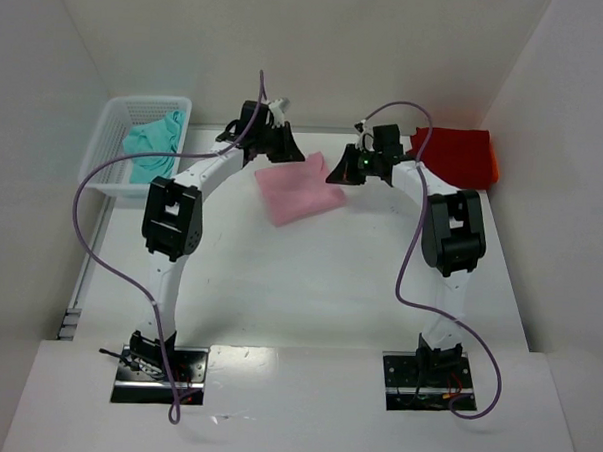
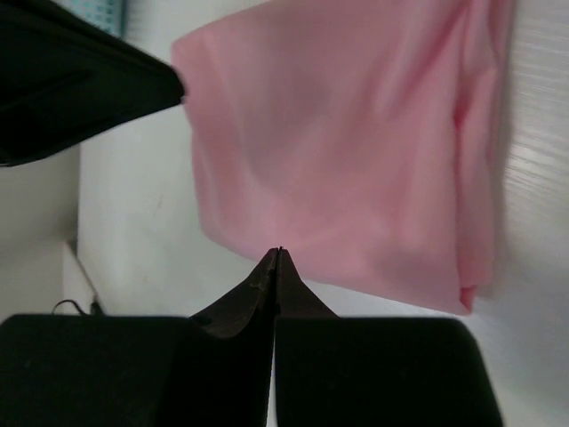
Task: Fold and stack the t-shirts
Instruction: Fold the long partially folded tshirt into a neat square
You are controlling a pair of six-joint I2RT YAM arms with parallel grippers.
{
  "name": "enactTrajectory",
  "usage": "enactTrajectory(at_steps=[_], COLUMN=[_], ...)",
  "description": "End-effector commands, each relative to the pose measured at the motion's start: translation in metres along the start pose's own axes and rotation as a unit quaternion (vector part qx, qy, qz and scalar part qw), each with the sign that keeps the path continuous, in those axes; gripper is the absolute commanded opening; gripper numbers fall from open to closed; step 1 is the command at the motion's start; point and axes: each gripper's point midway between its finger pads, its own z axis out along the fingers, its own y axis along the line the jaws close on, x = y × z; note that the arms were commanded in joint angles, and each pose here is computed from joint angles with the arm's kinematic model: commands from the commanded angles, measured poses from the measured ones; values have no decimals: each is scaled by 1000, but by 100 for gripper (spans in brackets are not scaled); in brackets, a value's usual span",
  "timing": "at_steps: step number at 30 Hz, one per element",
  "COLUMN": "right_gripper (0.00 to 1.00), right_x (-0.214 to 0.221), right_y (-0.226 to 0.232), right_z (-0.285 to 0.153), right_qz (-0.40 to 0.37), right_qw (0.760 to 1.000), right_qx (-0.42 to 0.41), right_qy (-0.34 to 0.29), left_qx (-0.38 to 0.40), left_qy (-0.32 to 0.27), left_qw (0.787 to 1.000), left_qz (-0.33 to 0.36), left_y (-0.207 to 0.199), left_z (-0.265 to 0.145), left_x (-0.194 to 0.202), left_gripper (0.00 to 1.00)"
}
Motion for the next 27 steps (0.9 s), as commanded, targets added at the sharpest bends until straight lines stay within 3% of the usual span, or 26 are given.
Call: enactTrajectory(at_steps=[1, 11, 12, 16, 27], right_gripper=[0, 0, 0, 0, 0], right_x=[-21, 49, 51, 63, 83], right_y=[50, 10, 9, -14, -29], right_z=[-6, 65, 64, 70, 54], right_qz=[-29, 20, 24, 31, 26], right_qw=[995, 994, 994, 994, 994], right_qx=[-93, -76, -73, -27, 9], right_qy=[-17, 77, 82, 98, 110], left_qx=[-5, -69, -71, -114, -135], left_qy=[-35, 0, -13, 0, -15], left_qw=[999, 995, 995, 990, 984], left_qz=[-6, -67, -61, -77, -113], left_y=[21, 67, 63, 88, 116], left_z=[11, 45, 42, 44, 30], left_x=[-8, 19, 5, 16, 6], left_gripper=[11, 7, 7, 5, 5])
